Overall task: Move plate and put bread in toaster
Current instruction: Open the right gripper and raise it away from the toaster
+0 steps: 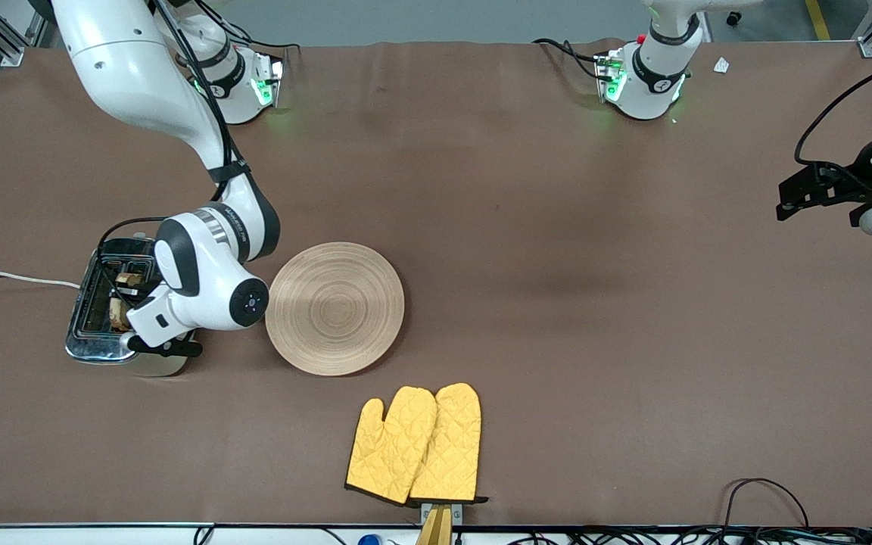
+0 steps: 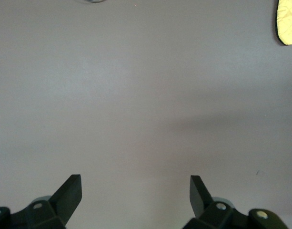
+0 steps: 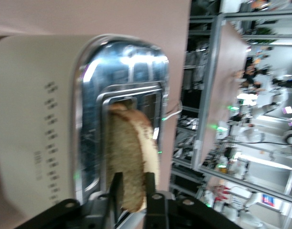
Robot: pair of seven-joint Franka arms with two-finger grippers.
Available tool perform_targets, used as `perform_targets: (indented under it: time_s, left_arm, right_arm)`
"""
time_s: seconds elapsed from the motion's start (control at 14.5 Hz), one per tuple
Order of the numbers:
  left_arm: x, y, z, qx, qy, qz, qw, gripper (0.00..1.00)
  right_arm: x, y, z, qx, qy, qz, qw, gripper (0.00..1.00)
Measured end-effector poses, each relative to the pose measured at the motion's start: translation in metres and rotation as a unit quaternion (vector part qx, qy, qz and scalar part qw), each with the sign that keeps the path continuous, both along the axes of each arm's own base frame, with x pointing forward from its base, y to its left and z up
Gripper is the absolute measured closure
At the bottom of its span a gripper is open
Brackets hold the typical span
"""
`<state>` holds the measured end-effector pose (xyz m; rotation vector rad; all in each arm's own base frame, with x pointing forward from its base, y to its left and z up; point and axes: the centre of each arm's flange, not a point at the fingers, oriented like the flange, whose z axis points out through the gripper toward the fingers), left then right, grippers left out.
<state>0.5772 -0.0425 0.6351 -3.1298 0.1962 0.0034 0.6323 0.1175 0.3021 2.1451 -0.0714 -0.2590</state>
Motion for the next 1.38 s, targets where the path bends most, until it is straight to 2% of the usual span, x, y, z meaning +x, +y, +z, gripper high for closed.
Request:
perform_targets:
  time_s: [0.21, 0.41, 0.48, 0.69, 0.9, 1.1, 1.24, 1.38]
  left_arm:
    - [0.001, 0.000, 0.000, 0.000, -0.003, 0.000, 1.000, 0.00]
    - [0.002, 0.000, 0.002, -0.001, -0.011, 0.001, 1.000, 0.00]
    - [0.003, 0.000, 0.002, -0.001, -0.012, 0.005, 1.000, 0.00]
    - [0.002, -0.002, 0.004, -0.002, -0.016, 0.025, 1.000, 0.00]
    - [0.002, -0.002, 0.004, -0.002, -0.017, 0.025, 1.000, 0.00]
    - [0.002, -0.003, 0.004, -0.002, -0.018, 0.025, 1.000, 0.00]
    - [0.002, -0.002, 0.005, -0.002, -0.018, 0.025, 1.000, 0.00]
    - [0.002, -0.002, 0.005, -0.002, -0.018, 0.026, 1.000, 0.00]
  right_arm:
    - [0.001, 0.022, 0.012, 0.049, -0.008, -0.017, 0.999, 0.36]
    - [-0.001, 0.042, 0.044, 0.073, -0.023, -0.022, 0.997, 0.06]
    - [-0.003, 0.045, 0.057, 0.089, -0.029, -0.027, 0.995, 0.00]
    - [-0.007, 0.040, 0.105, 0.152, -0.051, -0.057, 0.985, 0.00]
    - [-0.011, 0.000, 0.166, 0.223, -0.083, -0.102, 0.966, 0.00]
    - [-0.025, -0.040, 0.236, 0.314, -0.107, -0.117, 0.936, 0.00]
    - [-0.040, -0.078, 0.281, 0.368, -0.111, -0.096, 0.918, 0.00]
    - [-0.054, -0.117, 0.312, 0.424, -0.111, -0.075, 0.896, 0.00]
